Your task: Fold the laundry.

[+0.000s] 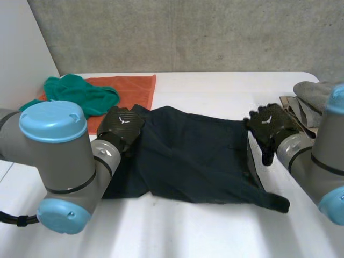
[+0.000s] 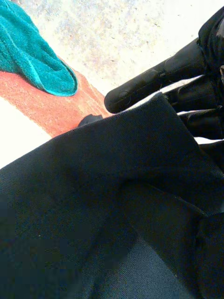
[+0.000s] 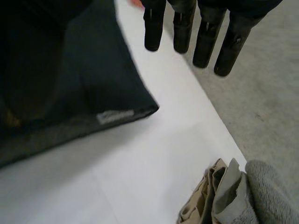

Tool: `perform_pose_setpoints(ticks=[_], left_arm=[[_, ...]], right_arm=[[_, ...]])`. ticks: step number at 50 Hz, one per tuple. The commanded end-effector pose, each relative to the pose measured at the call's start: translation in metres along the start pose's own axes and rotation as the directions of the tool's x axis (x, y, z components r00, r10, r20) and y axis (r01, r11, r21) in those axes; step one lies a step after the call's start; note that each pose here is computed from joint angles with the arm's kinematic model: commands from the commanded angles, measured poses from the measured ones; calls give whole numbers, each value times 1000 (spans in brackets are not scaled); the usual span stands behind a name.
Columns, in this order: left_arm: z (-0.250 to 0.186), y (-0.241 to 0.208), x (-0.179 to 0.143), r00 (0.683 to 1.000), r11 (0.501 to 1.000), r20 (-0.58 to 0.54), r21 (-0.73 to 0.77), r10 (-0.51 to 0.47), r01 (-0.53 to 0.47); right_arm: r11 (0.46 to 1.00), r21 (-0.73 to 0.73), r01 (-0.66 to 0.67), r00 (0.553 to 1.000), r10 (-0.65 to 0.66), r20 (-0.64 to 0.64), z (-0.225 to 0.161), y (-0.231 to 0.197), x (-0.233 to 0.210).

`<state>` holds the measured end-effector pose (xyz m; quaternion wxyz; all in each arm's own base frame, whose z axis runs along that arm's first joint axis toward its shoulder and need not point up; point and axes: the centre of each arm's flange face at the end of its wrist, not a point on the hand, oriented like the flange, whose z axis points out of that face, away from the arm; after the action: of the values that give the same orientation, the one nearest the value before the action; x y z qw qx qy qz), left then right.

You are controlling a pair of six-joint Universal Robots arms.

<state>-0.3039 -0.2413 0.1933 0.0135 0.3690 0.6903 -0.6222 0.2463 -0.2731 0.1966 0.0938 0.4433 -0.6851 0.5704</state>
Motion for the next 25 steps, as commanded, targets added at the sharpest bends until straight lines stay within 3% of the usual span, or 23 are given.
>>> perform_pose_setpoints(ticks=[1, 6, 11, 19, 25], left_arm=[[-4, 0, 2, 1000, 1000, -4, -15, 9, -9], [-4, 0, 1, 1000, 1000, -2, -17, 9, -9], [-4, 0, 1, 1000, 1000, -3, -17, 9, -9], [-3, -2, 0, 1000, 1000, 0, -9, 8, -8], [-1, -1, 2, 1000, 1000, -4, -6, 7, -7]], right_arm=[[937, -13, -349, 936, 349, 34, -39, -25, 35], [893, -215, -396, 856, 444, 265, -68, -23, 17], [868, -280, -411, 806, 489, 335, -77, -19, 6], [855, -332, -399, 791, 504, 347, -82, -3, -10], [874, -283, -394, 824, 473, 314, -67, 11, -20]])
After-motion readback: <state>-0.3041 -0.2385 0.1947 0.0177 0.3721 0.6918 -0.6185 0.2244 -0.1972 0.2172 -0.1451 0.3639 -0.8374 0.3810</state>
